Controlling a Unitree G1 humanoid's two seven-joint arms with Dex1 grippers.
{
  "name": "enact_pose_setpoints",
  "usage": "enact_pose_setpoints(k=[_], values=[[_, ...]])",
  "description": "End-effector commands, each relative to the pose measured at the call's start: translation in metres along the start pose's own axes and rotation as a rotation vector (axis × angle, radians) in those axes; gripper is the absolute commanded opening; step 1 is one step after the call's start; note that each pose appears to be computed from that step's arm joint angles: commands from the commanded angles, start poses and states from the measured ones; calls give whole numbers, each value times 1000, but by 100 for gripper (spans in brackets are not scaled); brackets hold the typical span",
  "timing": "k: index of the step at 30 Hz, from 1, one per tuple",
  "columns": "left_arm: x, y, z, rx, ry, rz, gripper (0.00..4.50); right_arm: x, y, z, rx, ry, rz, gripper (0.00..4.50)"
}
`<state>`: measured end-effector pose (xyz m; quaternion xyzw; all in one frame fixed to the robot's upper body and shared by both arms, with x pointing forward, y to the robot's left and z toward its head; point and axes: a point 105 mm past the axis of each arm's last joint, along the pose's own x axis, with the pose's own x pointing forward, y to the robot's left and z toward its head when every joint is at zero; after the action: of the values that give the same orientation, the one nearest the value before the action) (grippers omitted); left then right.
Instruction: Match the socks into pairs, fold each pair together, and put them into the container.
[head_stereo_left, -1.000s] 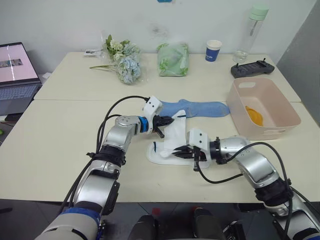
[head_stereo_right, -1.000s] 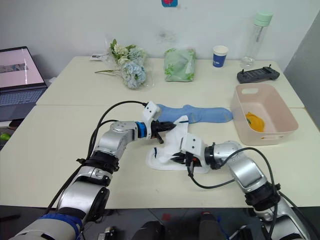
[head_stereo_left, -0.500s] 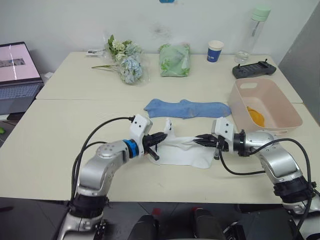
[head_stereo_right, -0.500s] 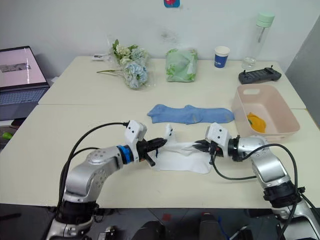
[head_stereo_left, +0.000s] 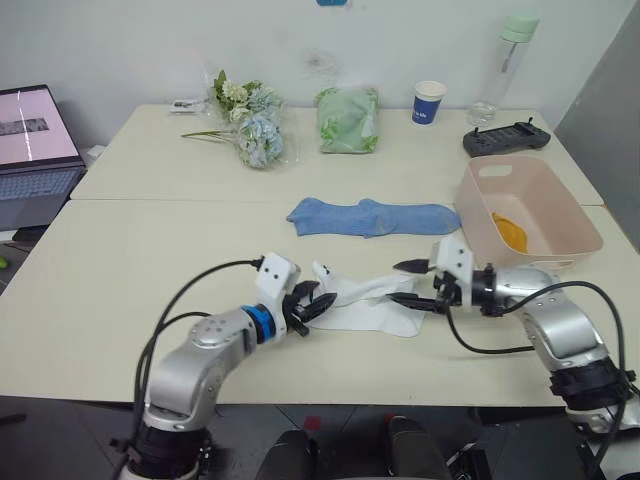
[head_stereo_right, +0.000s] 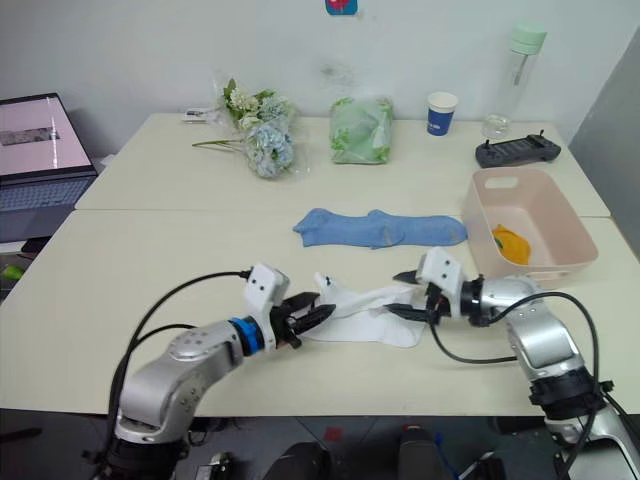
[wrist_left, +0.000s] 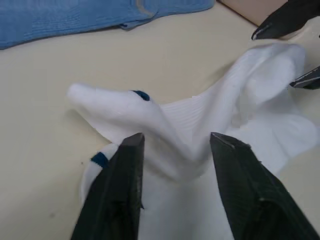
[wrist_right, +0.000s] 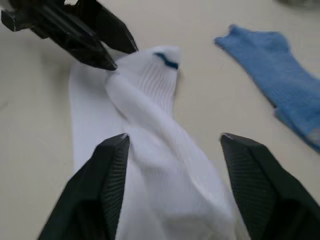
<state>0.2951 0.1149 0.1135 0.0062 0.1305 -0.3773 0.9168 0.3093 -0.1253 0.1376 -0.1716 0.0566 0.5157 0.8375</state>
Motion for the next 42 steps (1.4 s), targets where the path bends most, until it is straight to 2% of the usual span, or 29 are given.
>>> enact_pose_setpoints(k=[1,3,6,9,15,20,23,26,34,36,37,40,42], values=[[-18,31,26,46,-81,46,343,-22,-4,14,143,-83,-91,425],[-22,46,34,56,-95,52,405,-32,1,4,189,-40,-111,430],[-20,63,47,81,-116,47,405,-38,8,-9,227,30,-151,430],[-10,72,49,102,-108,27,405,-37,15,-17,268,76,-176,430],[25,56,40,114,-58,-130,405,-20,26,-16,312,86,-211,430],[32,41,20,150,23,-227,405,-12,27,-22,301,134,-223,430],[36,42,13,177,41,-216,345,-7,25,-18,304,108,-222,430],[37,40,15,180,25,-225,256,-6,26,-16,307,98,-196,368],[32,42,18,181,13,-217,6,-12,21,-25,294,132,-189,88],[30,42,18,180,8,-212,0,-17,15,-26,293,133,-221,22],[30,42,19,181,5,-210,0,-19,12,-27,294,134,-237,6],[29,42,21,182,-5,-201,0,-23,9,-29,311,136,-262,6],[29,44,22,185,-8,-189,0,-24,11,-29,340,129,-247,46]])
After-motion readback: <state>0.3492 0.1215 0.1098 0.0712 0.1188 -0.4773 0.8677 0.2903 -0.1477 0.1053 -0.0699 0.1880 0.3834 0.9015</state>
